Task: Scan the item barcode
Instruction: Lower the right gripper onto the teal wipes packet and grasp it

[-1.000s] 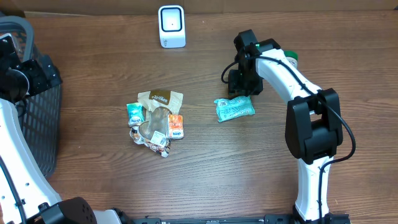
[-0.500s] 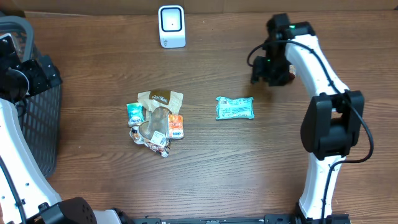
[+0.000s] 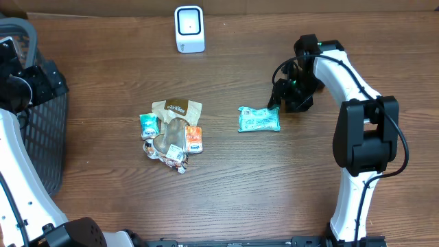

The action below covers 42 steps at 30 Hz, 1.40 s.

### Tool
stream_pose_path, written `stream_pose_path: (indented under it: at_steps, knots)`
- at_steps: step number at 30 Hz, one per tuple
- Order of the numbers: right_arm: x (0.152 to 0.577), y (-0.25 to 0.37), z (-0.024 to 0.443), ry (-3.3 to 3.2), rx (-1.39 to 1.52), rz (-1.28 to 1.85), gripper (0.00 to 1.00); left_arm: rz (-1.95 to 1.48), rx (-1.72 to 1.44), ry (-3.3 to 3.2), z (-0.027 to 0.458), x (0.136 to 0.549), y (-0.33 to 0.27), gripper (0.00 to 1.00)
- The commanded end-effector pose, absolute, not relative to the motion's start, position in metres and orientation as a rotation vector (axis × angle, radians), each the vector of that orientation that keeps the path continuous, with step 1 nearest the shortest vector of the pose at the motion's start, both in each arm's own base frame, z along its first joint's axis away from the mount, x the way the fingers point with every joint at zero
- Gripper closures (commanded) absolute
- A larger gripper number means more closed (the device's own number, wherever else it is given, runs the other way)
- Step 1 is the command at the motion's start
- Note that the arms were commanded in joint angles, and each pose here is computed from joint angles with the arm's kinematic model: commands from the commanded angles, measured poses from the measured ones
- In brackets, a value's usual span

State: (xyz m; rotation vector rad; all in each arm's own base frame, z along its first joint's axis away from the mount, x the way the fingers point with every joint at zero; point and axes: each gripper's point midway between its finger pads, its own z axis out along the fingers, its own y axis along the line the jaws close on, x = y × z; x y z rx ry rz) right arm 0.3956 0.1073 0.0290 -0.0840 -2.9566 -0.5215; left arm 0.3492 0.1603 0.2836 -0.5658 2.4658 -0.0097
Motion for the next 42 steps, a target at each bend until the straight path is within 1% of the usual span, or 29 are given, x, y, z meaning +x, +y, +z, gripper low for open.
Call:
stream_pose_path:
  at_steps: [1,8,16,21,26,27,29,31,34,38,42]
  knots:
    - [0.381,0.126,0.032,-2.896,-0.06,-0.665,0.41,-0.018,-0.563,2.438,0.293,0.351,0.159,0.0]
    - [0.372,0.144,0.03,-2.856,-0.033,-0.733,0.41,-0.018,-0.563,2.438,0.293,0.351,0.159,0.0]
    - [0.366,0.159,0.03,-2.845,0.024,-0.734,0.41,-0.018,-0.563,2.438,0.293,0.351,0.159,0.0]
    - [0.362,0.164,0.035,-2.834,0.038,-0.738,0.42,-0.018,-0.563,2.438,0.293,0.351,0.159,0.01]
    - [0.371,0.16,0.07,-2.906,0.077,-0.77,0.42,-0.018,-0.563,2.438,0.293,0.351,0.159,0.0]
    - [0.375,0.152,0.083,-2.953,0.074,-0.761,0.41,-0.018,-0.563,2.438,0.293,0.351,0.159,0.0]
    - [0.378,0.138,0.091,-2.989,0.02,-0.716,0.41,-0.018,-0.563,2.438,0.293,0.351,0.159,0.0]
    - [0.379,0.123,0.079,-2.991,-0.097,-0.66,0.41,-0.018,-0.563,2.438,0.293,0.351,0.159,0.01]
    - [0.372,0.128,0.062,-2.957,-0.119,-0.716,0.42,-0.018,-0.563,2.438,0.293,0.351,0.159,0.0]
    - [0.36,0.138,0.027,-2.918,-0.17,-0.813,0.5,-0.018,-0.563,2.438,0.293,0.351,0.159,0.0]
    - [0.359,0.147,0.016,-2.899,-0.211,-0.91,0.53,-0.018,-0.563,2.438,0.293,0.351,0.159,0.01]
